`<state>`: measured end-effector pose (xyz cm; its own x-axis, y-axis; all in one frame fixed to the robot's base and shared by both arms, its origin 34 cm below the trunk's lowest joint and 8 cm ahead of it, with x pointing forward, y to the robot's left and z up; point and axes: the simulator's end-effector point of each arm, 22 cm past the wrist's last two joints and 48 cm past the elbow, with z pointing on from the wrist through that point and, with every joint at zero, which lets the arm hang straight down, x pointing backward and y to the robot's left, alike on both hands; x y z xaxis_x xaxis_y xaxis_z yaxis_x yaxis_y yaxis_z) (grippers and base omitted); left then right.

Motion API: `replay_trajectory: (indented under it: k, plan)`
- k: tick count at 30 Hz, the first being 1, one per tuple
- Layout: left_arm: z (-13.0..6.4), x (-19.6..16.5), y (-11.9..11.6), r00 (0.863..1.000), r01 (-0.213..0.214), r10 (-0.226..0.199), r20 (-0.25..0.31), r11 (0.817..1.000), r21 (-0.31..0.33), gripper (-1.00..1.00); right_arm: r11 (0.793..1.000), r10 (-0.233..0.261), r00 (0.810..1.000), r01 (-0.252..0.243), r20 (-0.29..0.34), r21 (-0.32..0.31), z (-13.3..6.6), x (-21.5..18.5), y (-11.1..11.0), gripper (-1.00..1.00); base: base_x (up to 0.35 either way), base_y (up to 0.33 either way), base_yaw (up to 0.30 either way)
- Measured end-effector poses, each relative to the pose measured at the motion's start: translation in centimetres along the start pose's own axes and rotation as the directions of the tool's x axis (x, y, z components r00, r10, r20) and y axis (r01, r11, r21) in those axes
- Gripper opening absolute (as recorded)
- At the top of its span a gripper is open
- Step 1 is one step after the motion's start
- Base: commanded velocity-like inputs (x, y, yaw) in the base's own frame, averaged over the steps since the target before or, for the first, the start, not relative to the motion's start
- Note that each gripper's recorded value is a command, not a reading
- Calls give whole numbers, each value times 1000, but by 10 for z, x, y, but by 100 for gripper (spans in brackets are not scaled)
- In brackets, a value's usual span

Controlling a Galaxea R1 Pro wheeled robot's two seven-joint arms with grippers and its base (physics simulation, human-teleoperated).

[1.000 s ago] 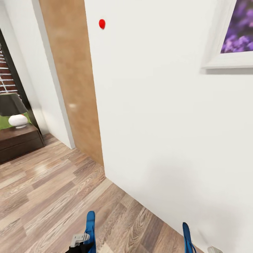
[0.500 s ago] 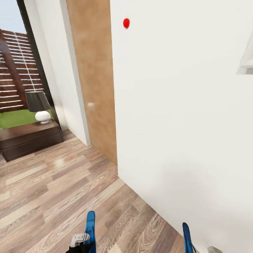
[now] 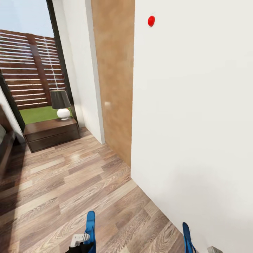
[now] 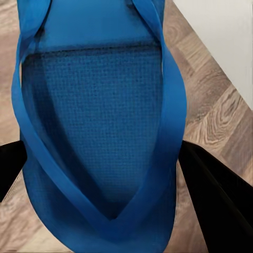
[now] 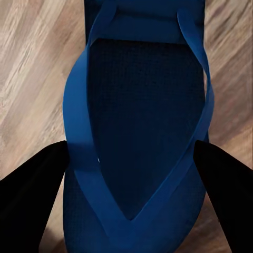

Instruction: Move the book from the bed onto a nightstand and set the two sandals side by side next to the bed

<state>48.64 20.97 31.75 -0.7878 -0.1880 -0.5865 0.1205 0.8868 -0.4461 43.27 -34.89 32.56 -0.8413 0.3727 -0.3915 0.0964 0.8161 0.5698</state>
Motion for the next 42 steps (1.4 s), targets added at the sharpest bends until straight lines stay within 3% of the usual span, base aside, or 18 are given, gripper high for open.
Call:
replay_trajectory:
  k: [24,42]
  plan:
    - [0,0,0,1000,1,-1,0,1000,0,-100,1000,-1,1000,1,-1,1,0,0,0,-100,82,0,292]
    - [2,1,-5,1000,3,-3,-1,1000,7,-100,1000,0,1000,0,1,0,0,0,0,-100,299,0,292]
